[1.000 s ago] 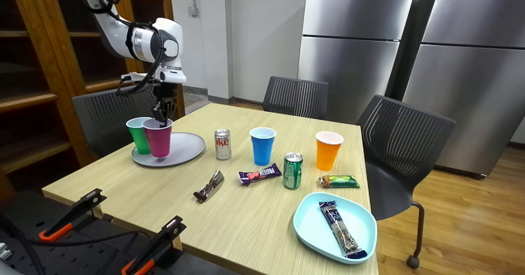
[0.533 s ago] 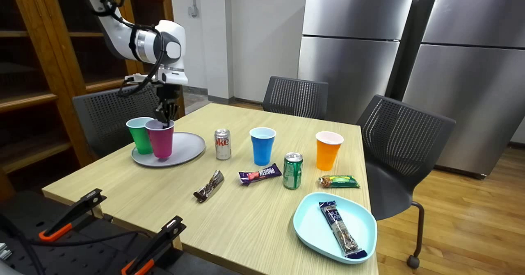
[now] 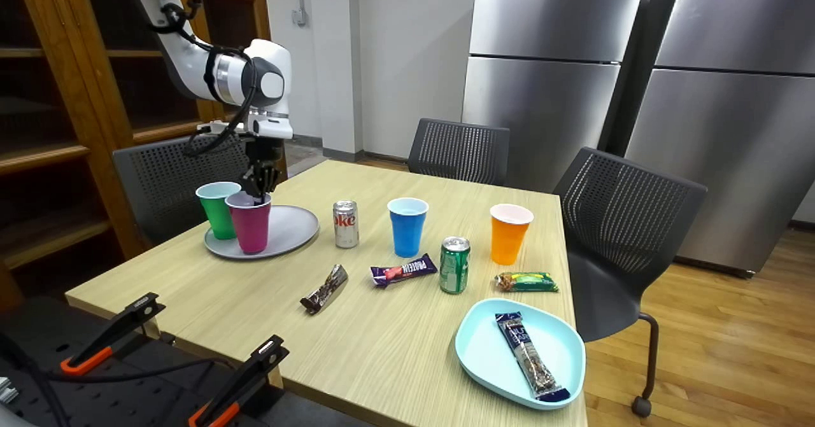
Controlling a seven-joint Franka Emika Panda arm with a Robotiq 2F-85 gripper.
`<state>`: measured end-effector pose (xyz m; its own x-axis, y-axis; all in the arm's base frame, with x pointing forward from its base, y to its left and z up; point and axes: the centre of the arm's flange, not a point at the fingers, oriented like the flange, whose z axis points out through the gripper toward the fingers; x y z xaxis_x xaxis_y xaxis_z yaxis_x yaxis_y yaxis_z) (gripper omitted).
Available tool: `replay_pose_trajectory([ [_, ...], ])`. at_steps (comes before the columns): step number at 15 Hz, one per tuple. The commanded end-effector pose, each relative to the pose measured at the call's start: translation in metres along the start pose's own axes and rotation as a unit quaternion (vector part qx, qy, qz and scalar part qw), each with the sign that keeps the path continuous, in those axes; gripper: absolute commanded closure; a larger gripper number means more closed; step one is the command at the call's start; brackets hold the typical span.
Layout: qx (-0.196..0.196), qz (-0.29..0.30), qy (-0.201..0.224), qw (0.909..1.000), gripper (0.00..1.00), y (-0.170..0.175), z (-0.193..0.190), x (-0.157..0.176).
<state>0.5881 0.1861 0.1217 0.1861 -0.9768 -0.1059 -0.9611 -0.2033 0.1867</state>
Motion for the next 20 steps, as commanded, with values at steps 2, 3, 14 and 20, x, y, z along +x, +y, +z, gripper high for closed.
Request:
replay_pose_trajectory([
  [2, -0.004, 0.024, -0.014, 0.9996, 1.00, -0.009, 0.002, 0.002],
  [3, -0.004, 0.026, -0.015, 0.9995, 1.00, -0.009, 0.003, 0.003],
  [14, -0.016, 0.022, -0.014, 0.9995, 0.14, 0.005, -0.018, 0.001],
  [20, -0.020, 0.015, -0.020, 0.9995, 0.00, 0.013, -0.055, 0.001],
])
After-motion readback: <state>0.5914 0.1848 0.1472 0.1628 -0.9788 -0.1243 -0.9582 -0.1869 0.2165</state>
